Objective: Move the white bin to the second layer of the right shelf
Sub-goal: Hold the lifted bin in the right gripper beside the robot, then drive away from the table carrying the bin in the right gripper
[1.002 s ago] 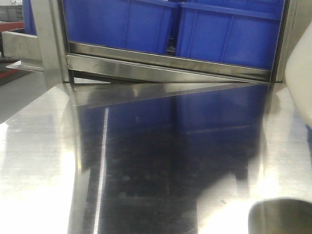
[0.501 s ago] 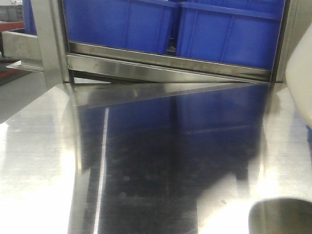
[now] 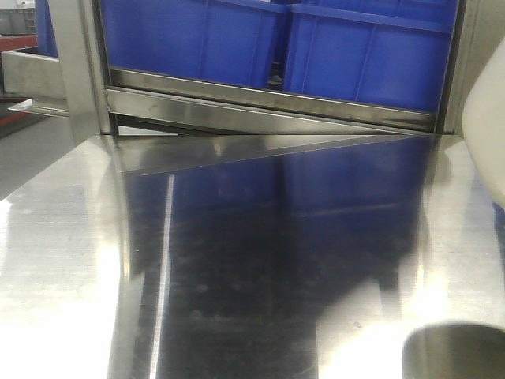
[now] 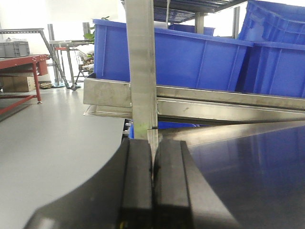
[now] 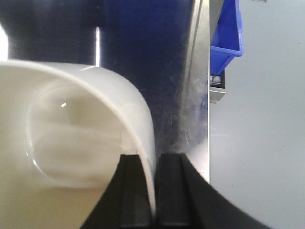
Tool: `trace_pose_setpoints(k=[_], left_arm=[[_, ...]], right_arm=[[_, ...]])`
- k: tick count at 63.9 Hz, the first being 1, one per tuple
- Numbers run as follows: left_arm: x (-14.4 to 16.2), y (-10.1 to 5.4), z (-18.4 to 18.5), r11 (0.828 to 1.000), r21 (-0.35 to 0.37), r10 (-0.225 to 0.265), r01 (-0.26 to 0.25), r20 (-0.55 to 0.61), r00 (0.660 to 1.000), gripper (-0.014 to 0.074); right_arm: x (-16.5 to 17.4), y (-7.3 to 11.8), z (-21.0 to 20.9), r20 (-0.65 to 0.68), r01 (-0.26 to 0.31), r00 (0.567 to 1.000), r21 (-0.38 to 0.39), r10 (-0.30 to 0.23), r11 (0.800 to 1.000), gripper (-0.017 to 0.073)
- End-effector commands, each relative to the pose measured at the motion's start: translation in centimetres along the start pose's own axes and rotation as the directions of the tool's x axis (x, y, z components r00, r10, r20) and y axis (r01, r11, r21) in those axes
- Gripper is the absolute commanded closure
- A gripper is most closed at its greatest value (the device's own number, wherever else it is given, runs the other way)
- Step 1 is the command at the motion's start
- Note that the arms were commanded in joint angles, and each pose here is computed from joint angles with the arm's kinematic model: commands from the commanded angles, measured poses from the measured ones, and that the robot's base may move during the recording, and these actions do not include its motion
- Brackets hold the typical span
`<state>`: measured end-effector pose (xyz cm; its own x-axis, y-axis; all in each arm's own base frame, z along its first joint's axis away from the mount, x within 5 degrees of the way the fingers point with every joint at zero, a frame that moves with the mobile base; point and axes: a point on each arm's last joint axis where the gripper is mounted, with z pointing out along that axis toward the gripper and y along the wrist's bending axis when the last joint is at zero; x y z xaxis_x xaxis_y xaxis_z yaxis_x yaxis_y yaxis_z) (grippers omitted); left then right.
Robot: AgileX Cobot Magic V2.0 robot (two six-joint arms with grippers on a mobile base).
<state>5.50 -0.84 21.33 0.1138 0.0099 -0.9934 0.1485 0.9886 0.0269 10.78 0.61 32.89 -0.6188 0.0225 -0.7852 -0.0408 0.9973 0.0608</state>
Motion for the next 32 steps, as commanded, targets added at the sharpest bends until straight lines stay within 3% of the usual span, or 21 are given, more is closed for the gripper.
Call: trace_pose_setpoints(k=[1,32], left_arm=[[0.29,0.05,-0.09,1.0,-0.007,-0.01,0.011,0.064,0.998,0.0509],[0.29,0.05,-0.09,1.0,-0.007,-0.01,0.011,0.064,0.998,0.0509]], right_arm=[[-1.37,0.04,-0.69,0.111,-0.006,0.994,-0.001,0.006,1.0,0.0472],[-1.36,0.04,-0.69,0.11,-0.006,0.994,-0.001,0.006,1.0,0.0472]])
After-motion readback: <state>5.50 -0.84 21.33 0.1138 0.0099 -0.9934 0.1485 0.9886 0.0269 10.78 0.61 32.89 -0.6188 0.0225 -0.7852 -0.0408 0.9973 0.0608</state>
